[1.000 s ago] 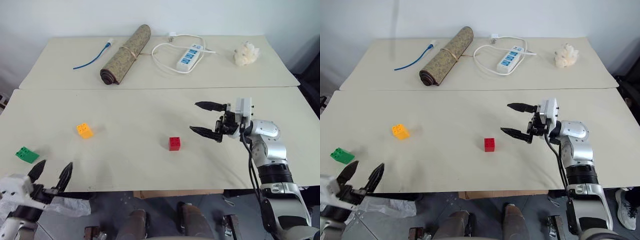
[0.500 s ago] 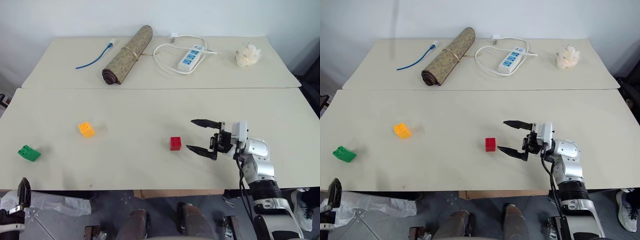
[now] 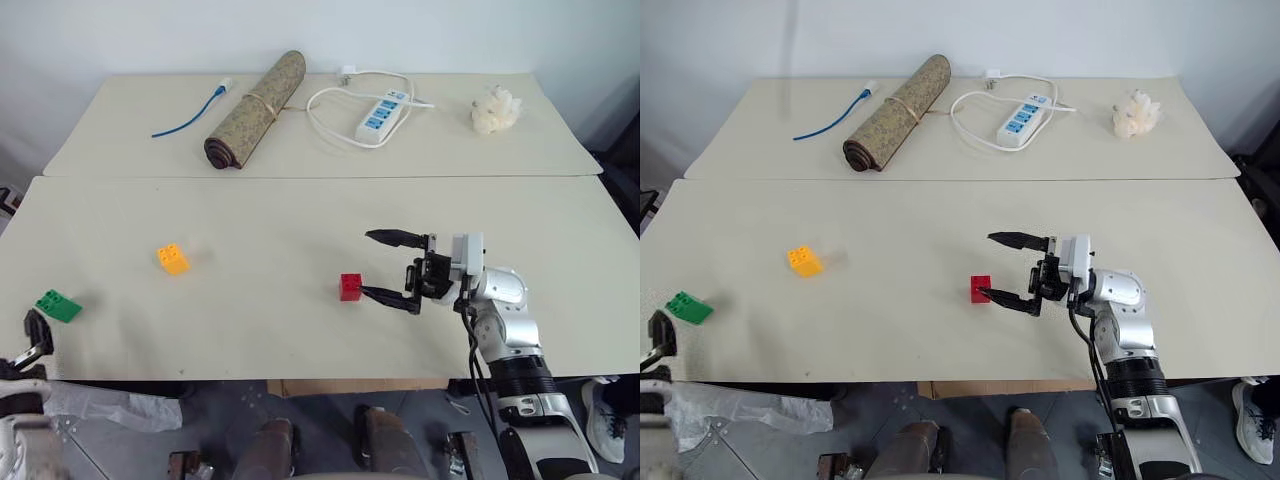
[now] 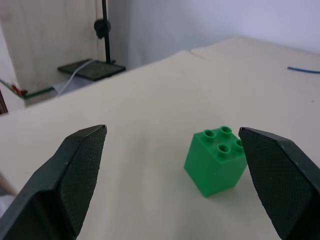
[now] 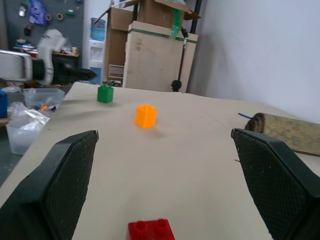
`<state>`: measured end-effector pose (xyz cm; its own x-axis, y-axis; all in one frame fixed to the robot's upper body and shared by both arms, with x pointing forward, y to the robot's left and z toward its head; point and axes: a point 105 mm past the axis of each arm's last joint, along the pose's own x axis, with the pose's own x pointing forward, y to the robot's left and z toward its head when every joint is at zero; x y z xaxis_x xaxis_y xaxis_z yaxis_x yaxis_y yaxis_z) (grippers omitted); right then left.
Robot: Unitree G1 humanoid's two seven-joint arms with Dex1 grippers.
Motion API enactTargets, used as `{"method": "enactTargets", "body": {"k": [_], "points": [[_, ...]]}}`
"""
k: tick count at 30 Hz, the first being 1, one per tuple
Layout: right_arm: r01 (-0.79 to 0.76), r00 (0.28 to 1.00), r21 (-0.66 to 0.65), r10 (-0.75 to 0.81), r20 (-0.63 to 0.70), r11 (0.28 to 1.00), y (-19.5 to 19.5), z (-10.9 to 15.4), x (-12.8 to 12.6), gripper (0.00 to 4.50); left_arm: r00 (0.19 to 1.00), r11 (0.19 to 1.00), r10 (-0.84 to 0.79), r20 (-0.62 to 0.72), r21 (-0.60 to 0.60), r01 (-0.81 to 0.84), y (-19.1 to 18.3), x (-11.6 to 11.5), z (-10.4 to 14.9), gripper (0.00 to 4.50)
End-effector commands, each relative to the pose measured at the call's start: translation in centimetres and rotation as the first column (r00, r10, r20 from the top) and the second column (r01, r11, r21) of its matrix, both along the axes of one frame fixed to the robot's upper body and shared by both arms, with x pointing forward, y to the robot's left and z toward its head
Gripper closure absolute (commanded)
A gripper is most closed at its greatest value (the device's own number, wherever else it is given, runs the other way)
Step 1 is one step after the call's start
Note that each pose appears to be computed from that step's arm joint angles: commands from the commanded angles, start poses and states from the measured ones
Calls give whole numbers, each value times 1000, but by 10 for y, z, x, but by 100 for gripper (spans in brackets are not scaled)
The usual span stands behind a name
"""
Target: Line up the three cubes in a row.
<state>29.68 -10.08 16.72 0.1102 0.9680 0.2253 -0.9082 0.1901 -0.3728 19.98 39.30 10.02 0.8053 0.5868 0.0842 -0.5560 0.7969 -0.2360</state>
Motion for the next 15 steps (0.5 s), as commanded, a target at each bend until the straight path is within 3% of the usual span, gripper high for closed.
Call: {"method": "enactTargets", "body": {"k": [1,3,11,15], "points": [[-7,1000,25,6,26,1000,1,10,-3,4,1000,998,-14,-26,57,15,-11,14,10,0],[-6,1000,25,6,19,1000,1,10,-4,4,998,994,19,-55,108,-13,-16,17,13,0],[-9,1000,-3,9,-18,1000,-1,2,-8,4,967,968,250,-49,35,-249,-19,17,12,0],[2,1000,-11,-2,-18,1000,-3,2,-5,4,972,974,226,-58,-1,-227,-17,27,6,0]]}}
